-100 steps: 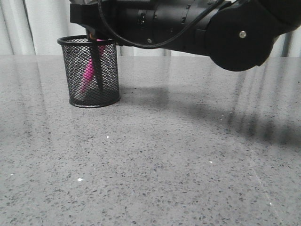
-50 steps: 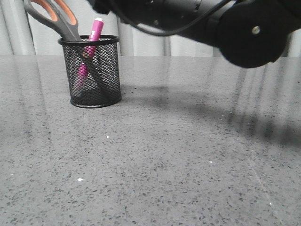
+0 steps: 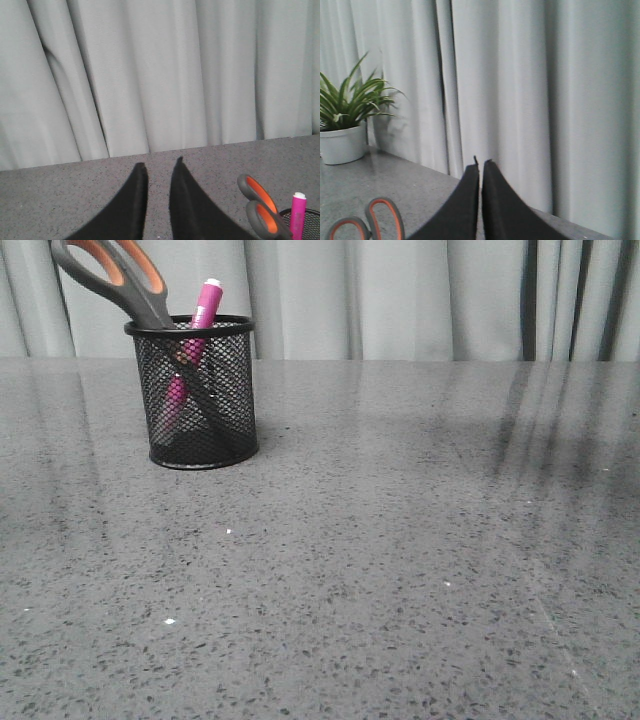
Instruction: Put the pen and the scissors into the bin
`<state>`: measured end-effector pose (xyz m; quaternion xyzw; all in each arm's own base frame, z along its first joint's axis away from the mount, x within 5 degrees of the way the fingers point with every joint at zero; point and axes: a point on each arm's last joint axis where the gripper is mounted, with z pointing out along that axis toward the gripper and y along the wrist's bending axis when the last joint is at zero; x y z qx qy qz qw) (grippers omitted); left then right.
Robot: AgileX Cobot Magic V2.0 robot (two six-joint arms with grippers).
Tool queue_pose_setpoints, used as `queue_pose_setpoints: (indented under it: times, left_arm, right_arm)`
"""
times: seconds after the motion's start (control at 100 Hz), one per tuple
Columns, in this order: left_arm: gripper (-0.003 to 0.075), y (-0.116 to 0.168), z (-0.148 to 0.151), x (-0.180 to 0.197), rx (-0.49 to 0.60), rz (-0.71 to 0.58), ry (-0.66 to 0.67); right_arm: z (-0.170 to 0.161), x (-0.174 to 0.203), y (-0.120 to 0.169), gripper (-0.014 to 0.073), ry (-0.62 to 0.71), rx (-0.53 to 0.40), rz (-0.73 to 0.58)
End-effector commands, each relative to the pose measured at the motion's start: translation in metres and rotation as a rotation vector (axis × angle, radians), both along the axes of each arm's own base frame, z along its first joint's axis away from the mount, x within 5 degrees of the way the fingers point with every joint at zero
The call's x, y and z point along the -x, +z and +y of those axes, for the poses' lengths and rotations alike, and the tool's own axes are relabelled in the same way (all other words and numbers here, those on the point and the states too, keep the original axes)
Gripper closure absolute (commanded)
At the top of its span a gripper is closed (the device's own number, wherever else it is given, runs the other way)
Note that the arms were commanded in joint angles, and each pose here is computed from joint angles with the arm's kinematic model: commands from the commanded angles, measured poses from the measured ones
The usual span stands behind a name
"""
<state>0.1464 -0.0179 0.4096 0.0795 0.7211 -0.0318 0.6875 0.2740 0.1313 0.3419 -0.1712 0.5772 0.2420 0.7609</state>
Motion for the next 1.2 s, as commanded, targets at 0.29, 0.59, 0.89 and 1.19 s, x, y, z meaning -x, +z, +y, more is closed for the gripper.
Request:
queue_pose_setpoints:
  times: [0.29,0.59,0.89,1.19]
  left_arm:
    - [0.0742,-0.017,0.007,0.041,0.034,-0.167,0.05]
    - [0.0742,-0.084,0.011,0.092,0.053,-0.23,0.054]
    - [0.0742,-0.118,0.012,0.11,0.075,-0.291,0.055]
    - [0.0742,-0.118,0.012,0.11,0.093,-0.289,0.052]
  right_arm:
    - [-0.085,0.084,0.017,0.0662,-0.28,0.01,-0.087]
    - [-0.118,0.162,-0.054,0.0663,-0.45,0.005,-0.088]
    - [-0.127,0.199,-0.106,0.0663,-0.519,-0.111,-0.024]
    - [-0.127,0.202,-0.106,0.0663,-0.52,-0.112,-0.03]
